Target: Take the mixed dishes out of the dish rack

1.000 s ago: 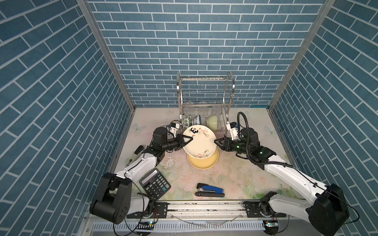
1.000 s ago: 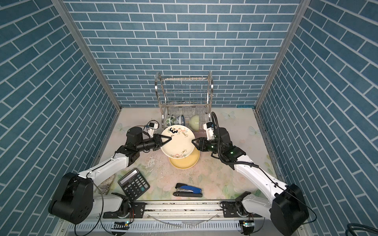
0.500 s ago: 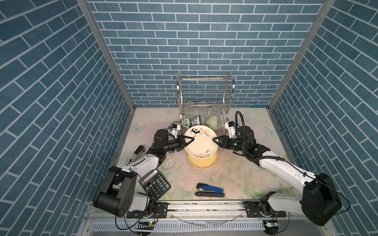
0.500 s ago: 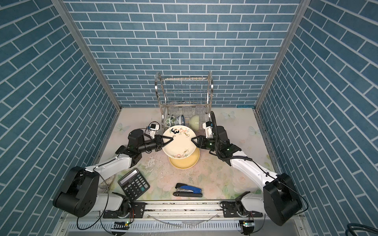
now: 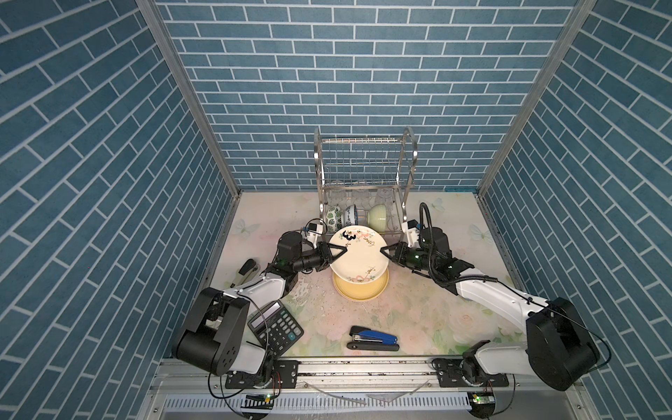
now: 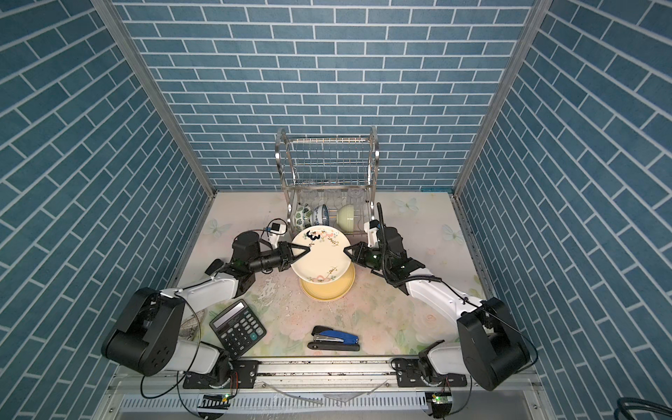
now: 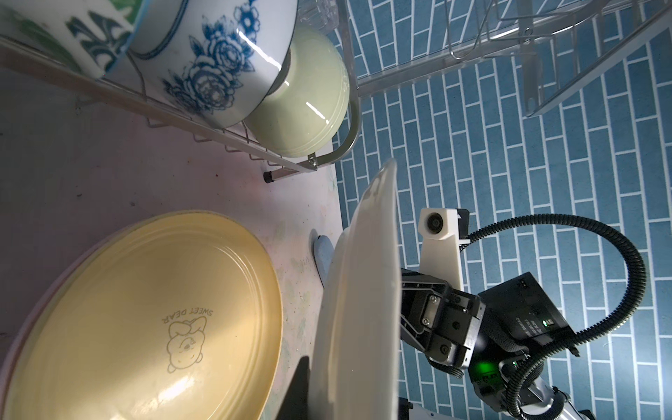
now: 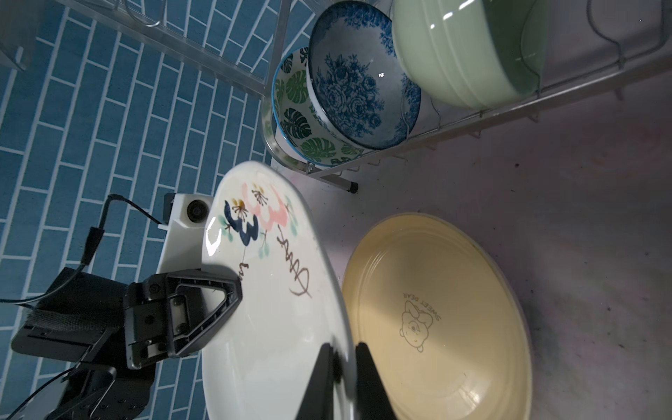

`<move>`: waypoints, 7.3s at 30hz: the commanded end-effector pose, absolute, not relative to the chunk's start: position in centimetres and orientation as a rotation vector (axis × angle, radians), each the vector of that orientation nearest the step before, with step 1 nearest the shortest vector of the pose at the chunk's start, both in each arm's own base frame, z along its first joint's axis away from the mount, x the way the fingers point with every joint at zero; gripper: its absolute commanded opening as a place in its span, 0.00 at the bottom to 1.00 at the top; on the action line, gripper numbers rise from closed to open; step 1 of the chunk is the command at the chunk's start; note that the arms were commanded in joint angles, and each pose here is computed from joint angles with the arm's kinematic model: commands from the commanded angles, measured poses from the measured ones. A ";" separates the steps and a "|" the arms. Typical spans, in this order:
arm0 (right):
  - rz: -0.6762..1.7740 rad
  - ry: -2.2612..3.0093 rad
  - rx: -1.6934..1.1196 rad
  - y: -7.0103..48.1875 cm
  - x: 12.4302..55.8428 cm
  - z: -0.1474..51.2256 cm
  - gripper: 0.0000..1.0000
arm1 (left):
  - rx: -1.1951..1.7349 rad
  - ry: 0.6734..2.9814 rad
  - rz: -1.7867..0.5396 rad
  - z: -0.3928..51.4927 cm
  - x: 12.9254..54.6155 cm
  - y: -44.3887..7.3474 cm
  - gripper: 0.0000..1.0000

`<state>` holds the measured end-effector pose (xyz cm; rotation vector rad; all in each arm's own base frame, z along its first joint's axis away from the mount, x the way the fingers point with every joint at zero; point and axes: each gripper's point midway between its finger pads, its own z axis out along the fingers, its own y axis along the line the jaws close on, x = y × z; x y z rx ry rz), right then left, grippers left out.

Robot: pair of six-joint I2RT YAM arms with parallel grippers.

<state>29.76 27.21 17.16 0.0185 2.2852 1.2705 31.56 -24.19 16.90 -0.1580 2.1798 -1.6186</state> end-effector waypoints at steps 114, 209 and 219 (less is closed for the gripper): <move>0.968 2.478 -0.006 24.7 28.8 6.3 0.00 | -0.118 2.425 -1.194 10.9 31.7 -22.1 0.79; 1.353 1.912 -0.140 28.0 48.1 17.0 0.39 | -0.023 2.139 -0.380 16.4 49.8 -15.8 0.10; 1.343 1.894 -0.133 28.2 46.7 17.1 0.40 | -0.023 2.142 -0.383 16.3 49.8 -15.9 0.06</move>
